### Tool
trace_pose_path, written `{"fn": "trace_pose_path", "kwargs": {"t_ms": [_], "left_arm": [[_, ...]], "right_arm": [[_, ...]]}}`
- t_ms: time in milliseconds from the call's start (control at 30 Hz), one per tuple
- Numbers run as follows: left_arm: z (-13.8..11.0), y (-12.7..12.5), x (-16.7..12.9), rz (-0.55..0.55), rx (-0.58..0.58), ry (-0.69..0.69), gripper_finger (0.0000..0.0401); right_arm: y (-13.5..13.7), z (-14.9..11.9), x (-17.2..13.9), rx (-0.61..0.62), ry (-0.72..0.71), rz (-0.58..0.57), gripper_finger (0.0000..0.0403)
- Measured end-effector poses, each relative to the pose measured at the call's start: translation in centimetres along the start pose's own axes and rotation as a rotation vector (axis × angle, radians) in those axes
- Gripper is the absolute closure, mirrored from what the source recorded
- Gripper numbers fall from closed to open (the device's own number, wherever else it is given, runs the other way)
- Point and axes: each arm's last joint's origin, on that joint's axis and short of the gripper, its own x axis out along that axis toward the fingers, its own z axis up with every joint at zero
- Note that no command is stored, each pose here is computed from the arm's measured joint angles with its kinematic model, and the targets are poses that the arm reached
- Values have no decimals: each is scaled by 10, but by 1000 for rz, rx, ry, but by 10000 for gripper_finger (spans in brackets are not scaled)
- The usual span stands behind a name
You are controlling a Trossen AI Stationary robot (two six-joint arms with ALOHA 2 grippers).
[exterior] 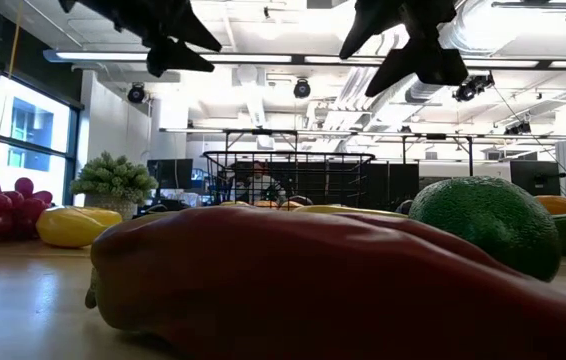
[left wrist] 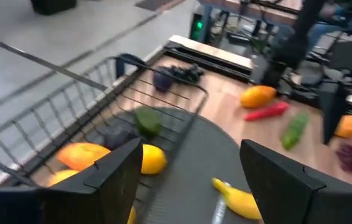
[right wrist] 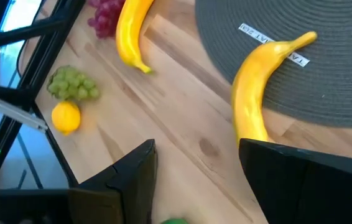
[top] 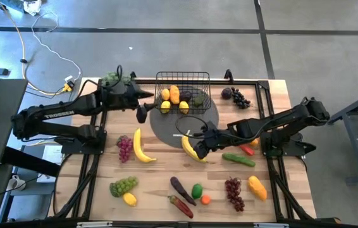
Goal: Build produce basket
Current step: Put the green lime into the black wire basket
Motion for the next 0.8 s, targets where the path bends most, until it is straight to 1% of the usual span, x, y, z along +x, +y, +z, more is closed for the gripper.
{"fn": "trace_pose_path", "kwargs": {"t_ms": [133,233,367,500,567,667,800], "left_arm": [[-6,-13,-1,-51,-38,46,143],[-10,-22,-2,-82,-85,75,143],[-13,-33,-4,-118,-182,102,143],[-17,-42,-6,-142,-298,145,143],[-20,-46,-7,-152,-363,169,143],[-24,-54,-10,-165,-434,211,144],[-32,-64,-14,-145,-461,258,144]], "right_arm": [[2,-3,0,-62,8,8,188],[2,-5,-1,-91,36,14,171],[2,-7,-1,-157,90,37,122],[2,-8,-1,-266,133,69,72],[2,-9,-1,-272,138,67,57],[1,-10,-1,-329,169,80,46],[-2,-12,-1,-443,216,72,45]]}}
